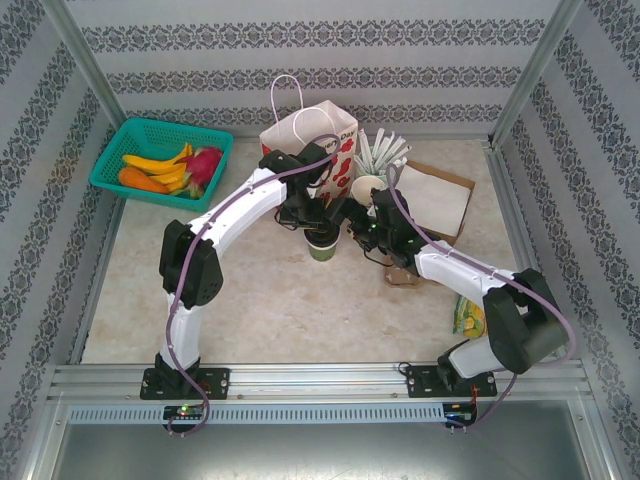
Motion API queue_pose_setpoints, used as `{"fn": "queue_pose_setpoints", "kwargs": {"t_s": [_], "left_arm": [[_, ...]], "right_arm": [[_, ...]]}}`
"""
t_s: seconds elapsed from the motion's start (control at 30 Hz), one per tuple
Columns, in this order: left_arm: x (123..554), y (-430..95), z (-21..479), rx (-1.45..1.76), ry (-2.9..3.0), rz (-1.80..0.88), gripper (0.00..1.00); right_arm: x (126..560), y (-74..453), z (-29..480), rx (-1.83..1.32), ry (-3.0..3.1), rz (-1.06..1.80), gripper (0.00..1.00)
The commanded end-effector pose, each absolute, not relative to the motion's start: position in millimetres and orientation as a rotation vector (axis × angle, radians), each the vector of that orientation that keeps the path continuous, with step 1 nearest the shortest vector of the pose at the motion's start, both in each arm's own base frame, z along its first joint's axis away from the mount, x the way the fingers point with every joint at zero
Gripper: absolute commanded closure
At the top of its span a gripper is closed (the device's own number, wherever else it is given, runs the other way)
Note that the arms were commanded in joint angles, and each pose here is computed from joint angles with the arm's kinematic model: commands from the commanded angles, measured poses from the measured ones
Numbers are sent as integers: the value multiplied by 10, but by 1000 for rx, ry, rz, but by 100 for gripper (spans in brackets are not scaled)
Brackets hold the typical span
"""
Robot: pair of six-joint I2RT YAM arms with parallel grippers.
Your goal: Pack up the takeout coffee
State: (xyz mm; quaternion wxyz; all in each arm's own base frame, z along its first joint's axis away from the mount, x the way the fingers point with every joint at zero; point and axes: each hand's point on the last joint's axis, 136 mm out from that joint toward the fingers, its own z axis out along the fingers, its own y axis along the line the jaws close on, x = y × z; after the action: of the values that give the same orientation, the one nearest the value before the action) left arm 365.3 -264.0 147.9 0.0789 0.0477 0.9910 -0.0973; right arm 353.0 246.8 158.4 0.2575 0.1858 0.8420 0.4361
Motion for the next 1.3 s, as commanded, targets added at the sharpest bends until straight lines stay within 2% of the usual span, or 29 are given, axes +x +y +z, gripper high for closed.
{"fn": "queue_pose_setpoints", "kwargs": {"t_s": [0.0,0.5,0.8,1.27], "left_arm": [[3649,-2591,1329,148,3002,-257,100],[3654,-2580,1593,181,2973,-268,100],[3616,-2472,1493,185,3022,-219,100],[3639,-2601,1254,174,3065,-325,100]], "right_arm": [[3577,2608,1780,448,2235,1248,2],[3579,2583,1783,460,2229,1238,2],[3589,2594,1807,452,2230,1244,2],[3581,2606,1793,444,2239,1248,2]]}}
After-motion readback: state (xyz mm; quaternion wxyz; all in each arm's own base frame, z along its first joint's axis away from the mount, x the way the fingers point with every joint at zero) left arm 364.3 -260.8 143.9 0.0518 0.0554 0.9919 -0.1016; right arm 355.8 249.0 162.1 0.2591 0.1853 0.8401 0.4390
